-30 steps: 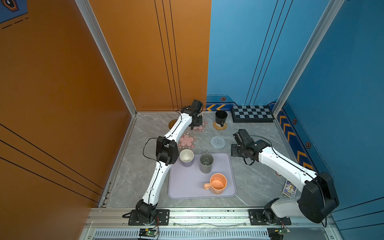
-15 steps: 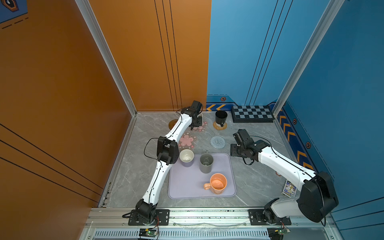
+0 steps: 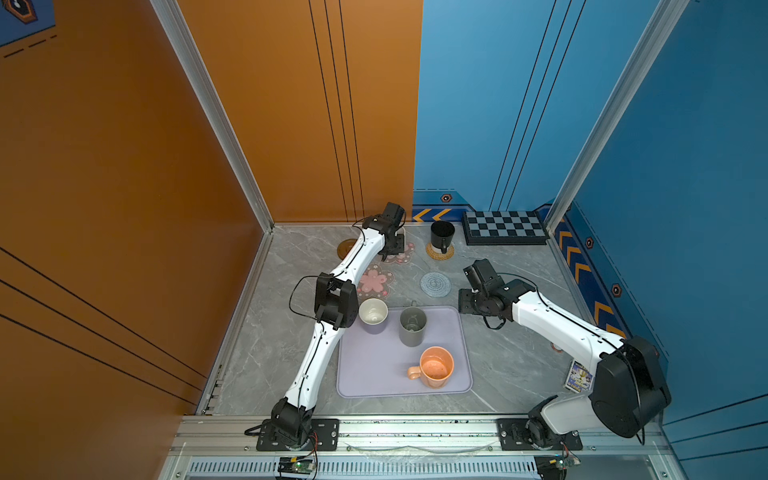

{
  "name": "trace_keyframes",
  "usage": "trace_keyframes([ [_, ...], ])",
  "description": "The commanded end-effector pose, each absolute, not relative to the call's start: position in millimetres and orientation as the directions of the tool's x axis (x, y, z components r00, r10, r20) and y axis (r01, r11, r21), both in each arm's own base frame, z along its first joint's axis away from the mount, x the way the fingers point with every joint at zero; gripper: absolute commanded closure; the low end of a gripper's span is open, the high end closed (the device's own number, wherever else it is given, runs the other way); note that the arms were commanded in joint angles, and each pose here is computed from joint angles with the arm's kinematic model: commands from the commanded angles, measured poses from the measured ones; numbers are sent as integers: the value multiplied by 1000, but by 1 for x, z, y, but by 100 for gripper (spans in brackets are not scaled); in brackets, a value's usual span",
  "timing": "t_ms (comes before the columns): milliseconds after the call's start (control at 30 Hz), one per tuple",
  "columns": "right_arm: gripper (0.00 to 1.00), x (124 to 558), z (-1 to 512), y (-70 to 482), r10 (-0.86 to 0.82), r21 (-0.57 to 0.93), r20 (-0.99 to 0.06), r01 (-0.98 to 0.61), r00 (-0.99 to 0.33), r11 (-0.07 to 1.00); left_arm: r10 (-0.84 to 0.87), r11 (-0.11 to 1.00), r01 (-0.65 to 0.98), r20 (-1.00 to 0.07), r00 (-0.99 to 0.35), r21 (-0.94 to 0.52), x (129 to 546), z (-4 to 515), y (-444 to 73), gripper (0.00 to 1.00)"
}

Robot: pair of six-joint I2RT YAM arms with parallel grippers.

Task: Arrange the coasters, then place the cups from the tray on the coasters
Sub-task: 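Carry the white speckled mug over the pink flower coaster beside the black mug, then lower the white speckled mug onto the pink flower coaster with the left gripper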

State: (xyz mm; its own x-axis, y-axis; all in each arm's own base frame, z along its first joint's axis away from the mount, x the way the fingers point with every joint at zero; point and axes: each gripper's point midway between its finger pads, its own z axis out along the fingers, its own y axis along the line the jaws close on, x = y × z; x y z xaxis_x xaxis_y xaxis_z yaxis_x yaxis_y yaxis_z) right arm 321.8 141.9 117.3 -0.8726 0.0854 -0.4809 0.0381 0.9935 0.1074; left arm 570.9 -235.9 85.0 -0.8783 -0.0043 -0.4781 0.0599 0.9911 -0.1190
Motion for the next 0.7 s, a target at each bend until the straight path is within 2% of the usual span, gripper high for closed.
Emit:
trace_keyframes([
  [0, 35, 323, 116, 146, 100, 129, -476, 43, -873, 991, -36, 987, 60, -563, -826, -150, 590, 111, -237, 100],
  [67, 35, 322, 115, 145, 101, 127, -475, 45, -874, 991, -36, 986, 60, -560, -827, -153, 590, 111, -237, 99],
  [100, 35, 322, 115, 145, 100, 127, -474, 45, -875, 991, -34, 986, 64, -560, -828, -155, 589, 110, -238, 93],
  [200, 35, 320, 113, 145, 101, 127, -471, 46, -877, 991, -30, 986, 68, -558, -830, -155, 588, 110, -239, 85],
  [433, 35, 319, 111, 145, 104, 130, -467, 48, -878, 990, -27, 988, 63, -551, -834, -143, 587, 107, -236, 79],
  [667, 35, 316, 109, 144, 102, 127, -466, 48, -879, 991, -29, 987, 61, -533, -846, -150, 584, 99, -237, 68],
])
